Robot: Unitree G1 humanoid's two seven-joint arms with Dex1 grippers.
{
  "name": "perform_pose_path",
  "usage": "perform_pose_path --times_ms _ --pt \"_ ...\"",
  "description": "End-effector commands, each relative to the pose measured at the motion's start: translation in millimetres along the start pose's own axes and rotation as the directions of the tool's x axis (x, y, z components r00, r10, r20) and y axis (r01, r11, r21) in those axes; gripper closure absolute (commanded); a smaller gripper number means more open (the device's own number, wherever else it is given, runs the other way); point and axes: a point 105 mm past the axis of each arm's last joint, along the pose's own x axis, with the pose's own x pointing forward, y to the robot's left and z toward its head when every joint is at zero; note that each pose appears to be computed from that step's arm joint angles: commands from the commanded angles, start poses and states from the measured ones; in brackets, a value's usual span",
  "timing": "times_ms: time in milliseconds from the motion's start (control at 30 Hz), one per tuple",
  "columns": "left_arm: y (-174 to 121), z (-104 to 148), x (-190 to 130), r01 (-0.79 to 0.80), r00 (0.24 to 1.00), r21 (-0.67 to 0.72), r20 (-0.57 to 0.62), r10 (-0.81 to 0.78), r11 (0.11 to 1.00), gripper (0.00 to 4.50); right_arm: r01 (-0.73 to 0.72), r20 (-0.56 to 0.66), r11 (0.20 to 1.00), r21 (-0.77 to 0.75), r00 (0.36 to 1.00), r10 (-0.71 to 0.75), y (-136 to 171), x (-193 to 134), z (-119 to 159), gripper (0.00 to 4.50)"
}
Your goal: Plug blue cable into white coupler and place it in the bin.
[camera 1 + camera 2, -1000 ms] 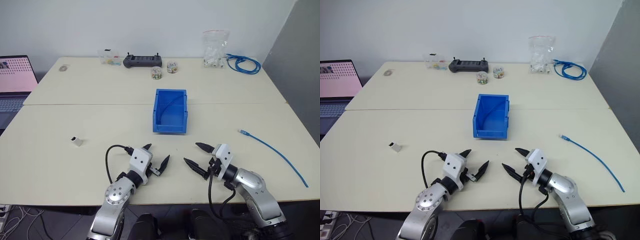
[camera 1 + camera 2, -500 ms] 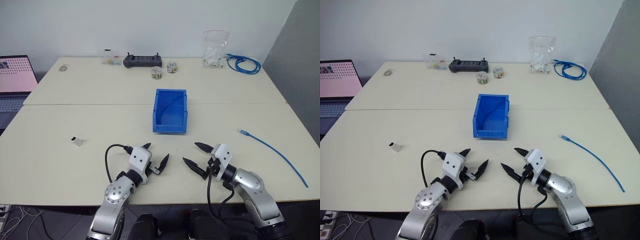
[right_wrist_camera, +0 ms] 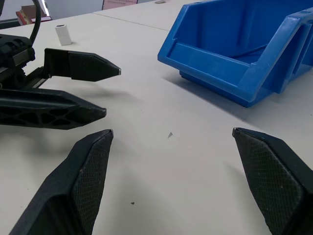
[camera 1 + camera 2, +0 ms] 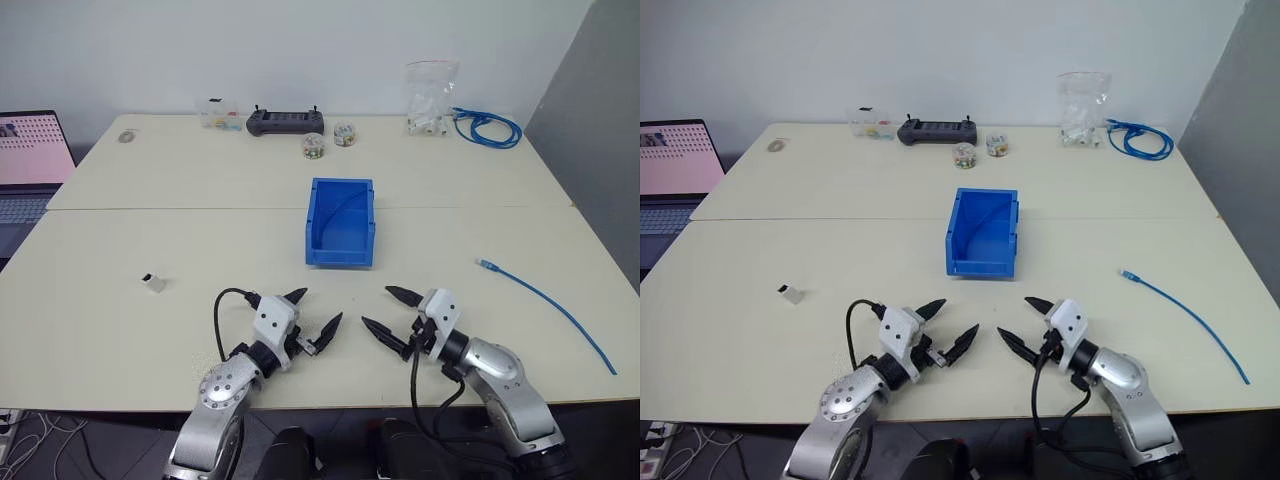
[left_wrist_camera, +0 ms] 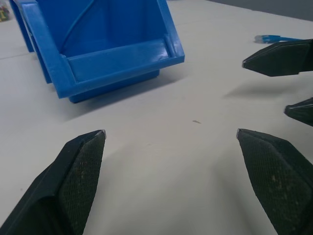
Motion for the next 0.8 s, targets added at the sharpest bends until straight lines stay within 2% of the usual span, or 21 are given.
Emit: perform_pose_path --times_ms 33,233,367,500,600,800 --pt "0 21 3 0.047 0.997 0.062 0.059 -0.051 0.997 0.0 0.014 0.057 0.999 -0.043 0.998 -0.011 5 1 16 0.36" --pt "-14 41 13 0.281 0.957 0.111 0.045 -0.287 0.953 0.0 0.107 0.093 0.994 -0.025 0.99 -0.105 -4 -9 34 0.36" --pt "-17 53 18 0.373 0.926 0.147 0.004 -0.377 0.916 0.0 0.188 0.096 0.982 -0.013 0.978 -0.186 -27 -31 53 0.36" --pt "-25 64 22 0.464 0.885 0.145 -0.033 -0.464 0.874 0.0 0.253 -0.066 0.963 -0.096 0.963 -0.26 -61 -61 52 0.36" --pt "-34 66 22 0.543 0.84 0.148 -0.088 -0.535 0.827 0.0 0.312 -0.131 0.945 -0.103 0.937 -0.324 -89 -82 50 0.36" --pt "-46 77 26 0.645 0.764 0.179 -0.158 -0.626 0.743 0.0 0.284 -0.317 0.954 -0.094 0.9 -0.299 -132 -118 36 0.36"
